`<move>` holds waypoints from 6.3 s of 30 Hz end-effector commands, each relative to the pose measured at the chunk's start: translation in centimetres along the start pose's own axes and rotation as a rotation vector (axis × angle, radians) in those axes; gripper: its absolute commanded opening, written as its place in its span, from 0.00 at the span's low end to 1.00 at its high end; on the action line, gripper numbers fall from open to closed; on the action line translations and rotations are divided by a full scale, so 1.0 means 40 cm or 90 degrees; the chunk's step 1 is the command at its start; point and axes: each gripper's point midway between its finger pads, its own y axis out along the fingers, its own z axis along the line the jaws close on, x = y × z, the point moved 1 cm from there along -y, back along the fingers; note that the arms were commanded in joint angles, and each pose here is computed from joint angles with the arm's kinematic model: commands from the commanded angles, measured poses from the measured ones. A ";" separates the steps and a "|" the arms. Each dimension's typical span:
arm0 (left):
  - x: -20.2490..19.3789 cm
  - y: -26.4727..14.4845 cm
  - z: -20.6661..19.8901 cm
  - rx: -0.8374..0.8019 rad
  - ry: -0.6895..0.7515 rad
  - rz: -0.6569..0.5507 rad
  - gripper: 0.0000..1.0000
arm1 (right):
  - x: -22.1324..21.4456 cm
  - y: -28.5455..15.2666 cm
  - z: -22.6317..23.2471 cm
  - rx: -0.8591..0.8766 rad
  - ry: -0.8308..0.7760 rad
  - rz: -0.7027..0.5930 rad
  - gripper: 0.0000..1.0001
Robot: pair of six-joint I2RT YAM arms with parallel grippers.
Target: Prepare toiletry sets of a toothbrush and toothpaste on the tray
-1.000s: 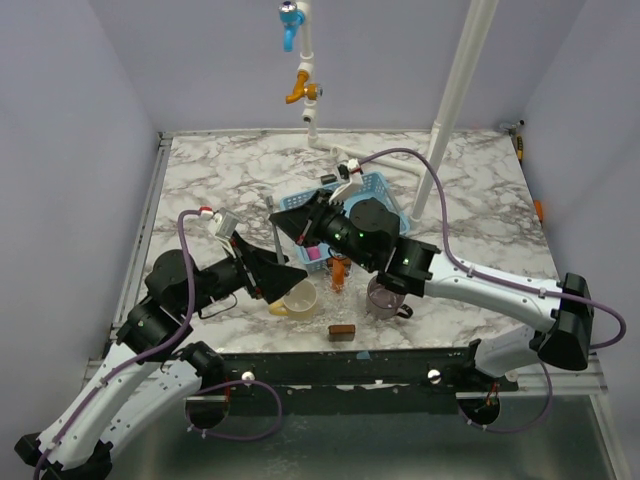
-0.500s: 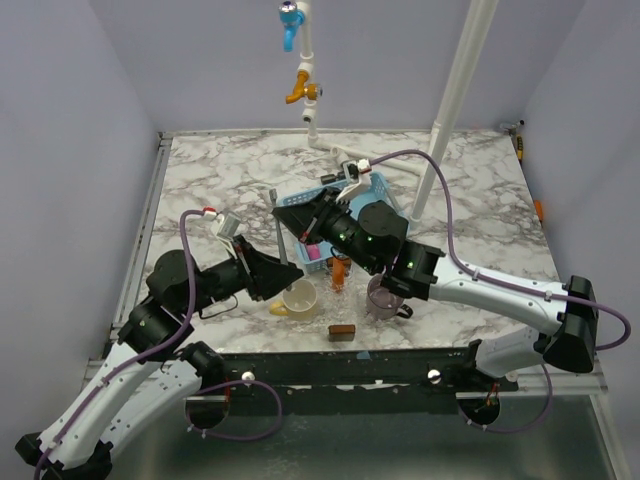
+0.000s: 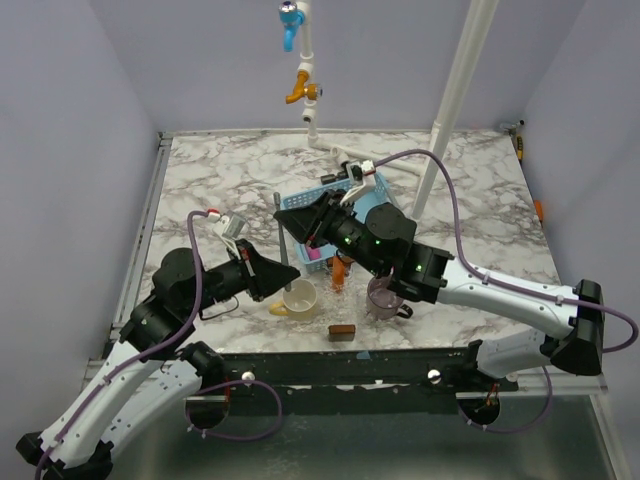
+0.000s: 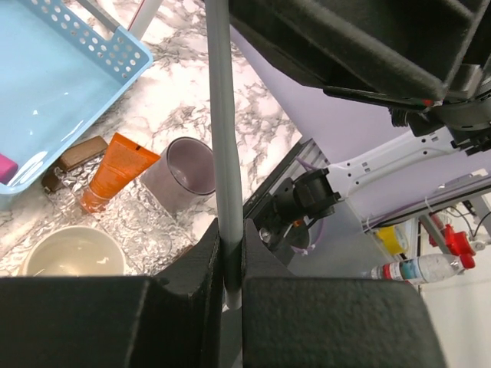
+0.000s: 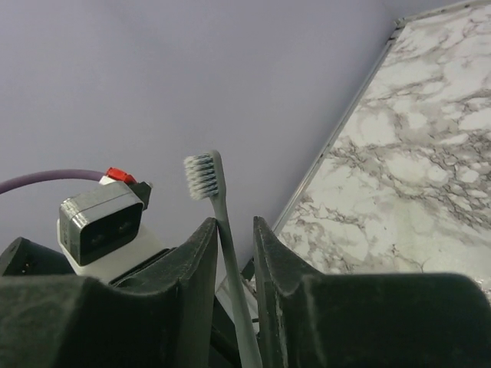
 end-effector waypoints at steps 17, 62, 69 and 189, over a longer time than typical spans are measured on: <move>-0.070 -0.067 0.105 0.151 0.135 0.150 0.00 | -0.003 -0.101 -0.004 -0.068 -0.155 0.181 0.52; -0.090 -0.133 0.120 0.197 0.301 0.213 0.00 | -0.097 -0.070 -0.002 -0.083 -0.074 0.490 0.46; -0.094 -0.133 0.113 0.185 0.301 0.213 0.00 | -0.095 -0.061 -0.005 -0.085 -0.069 0.483 0.38; 0.165 -0.164 0.130 0.372 0.149 -0.174 0.99 | -0.166 -0.288 -0.384 -0.152 -0.534 0.389 0.00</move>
